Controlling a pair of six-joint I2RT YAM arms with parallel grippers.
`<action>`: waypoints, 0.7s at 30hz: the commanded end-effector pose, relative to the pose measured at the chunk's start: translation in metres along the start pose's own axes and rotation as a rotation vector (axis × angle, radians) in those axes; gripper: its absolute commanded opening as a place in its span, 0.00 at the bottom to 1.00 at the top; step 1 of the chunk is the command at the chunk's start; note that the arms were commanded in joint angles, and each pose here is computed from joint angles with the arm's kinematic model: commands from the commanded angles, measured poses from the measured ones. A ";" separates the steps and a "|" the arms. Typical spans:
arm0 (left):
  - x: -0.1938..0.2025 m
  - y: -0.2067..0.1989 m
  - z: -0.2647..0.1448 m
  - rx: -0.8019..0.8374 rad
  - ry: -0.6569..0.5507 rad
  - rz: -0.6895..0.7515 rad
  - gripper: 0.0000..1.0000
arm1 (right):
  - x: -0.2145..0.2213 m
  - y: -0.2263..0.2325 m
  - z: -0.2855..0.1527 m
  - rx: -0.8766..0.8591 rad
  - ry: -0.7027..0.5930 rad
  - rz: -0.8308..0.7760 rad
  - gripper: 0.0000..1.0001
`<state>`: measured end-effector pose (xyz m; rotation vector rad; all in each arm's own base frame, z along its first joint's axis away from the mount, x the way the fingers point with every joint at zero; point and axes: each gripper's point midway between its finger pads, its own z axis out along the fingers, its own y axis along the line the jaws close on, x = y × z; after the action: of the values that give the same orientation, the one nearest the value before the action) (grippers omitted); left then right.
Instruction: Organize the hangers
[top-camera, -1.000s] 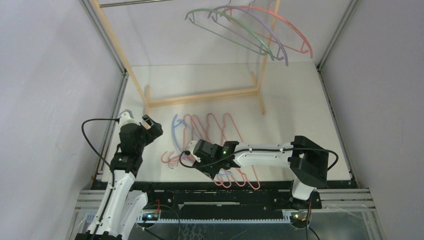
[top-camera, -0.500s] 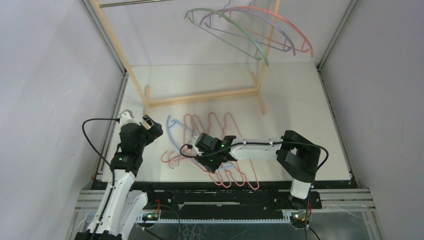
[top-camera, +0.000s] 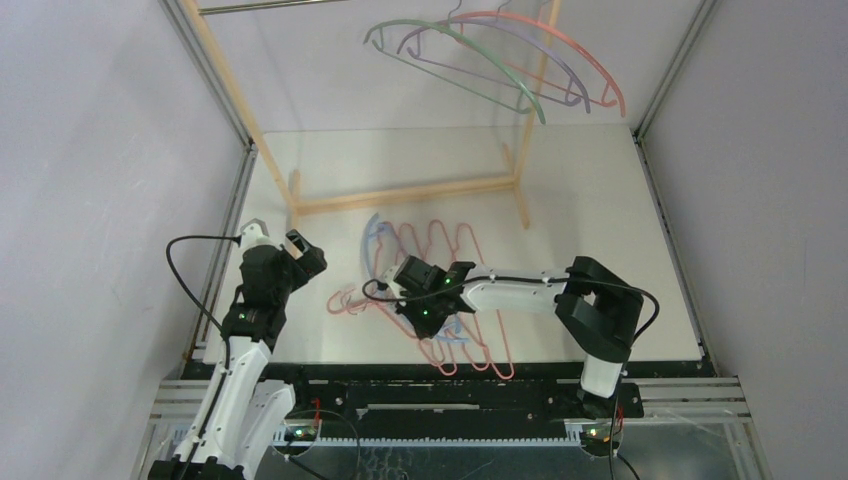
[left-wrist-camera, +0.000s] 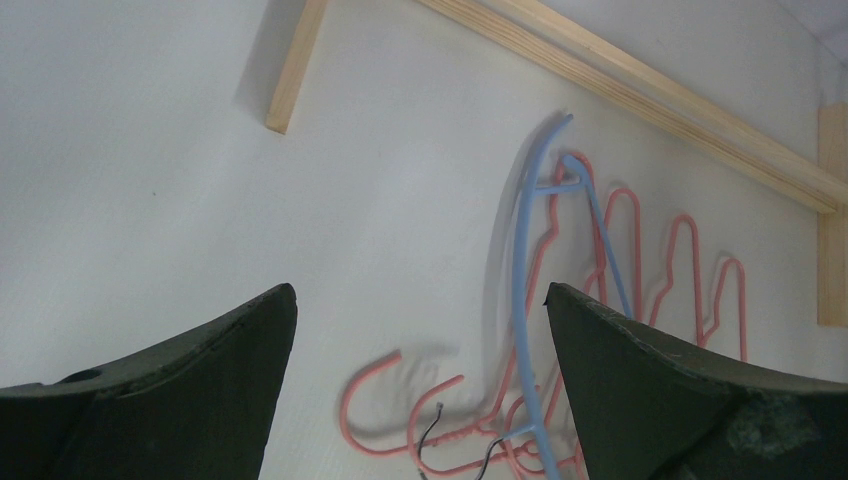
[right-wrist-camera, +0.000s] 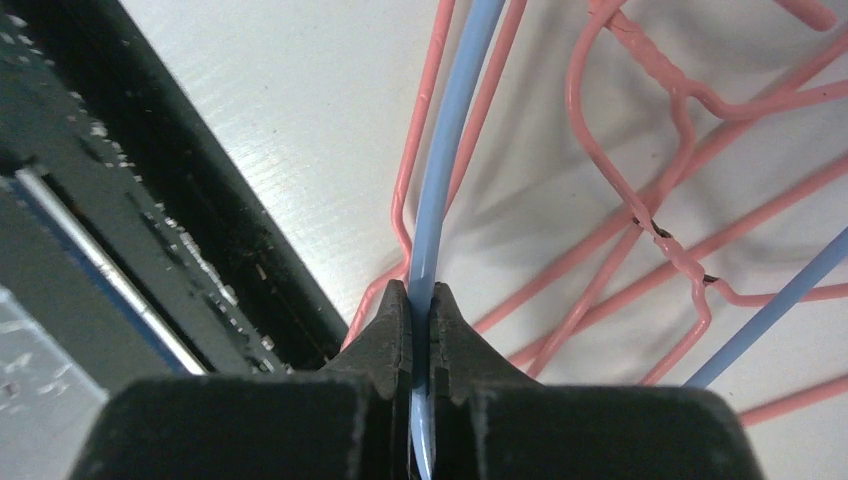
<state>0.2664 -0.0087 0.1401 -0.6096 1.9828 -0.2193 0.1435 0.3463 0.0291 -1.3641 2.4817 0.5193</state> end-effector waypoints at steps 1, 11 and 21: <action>-0.010 -0.002 -0.001 0.010 -0.033 0.009 0.99 | -0.054 0.017 -0.057 -0.126 -0.161 0.032 0.00; -0.022 -0.008 -0.002 0.022 -0.059 0.008 1.00 | -0.090 0.065 -0.153 -0.542 -0.223 0.111 0.00; -0.025 -0.009 -0.004 0.023 -0.064 0.010 0.99 | -0.113 0.045 -0.176 -0.506 -0.302 0.177 0.00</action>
<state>0.2703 -0.0068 0.1415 -0.6072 1.9744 -0.2110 0.1269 0.3705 0.1899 -1.2101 2.4885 1.2888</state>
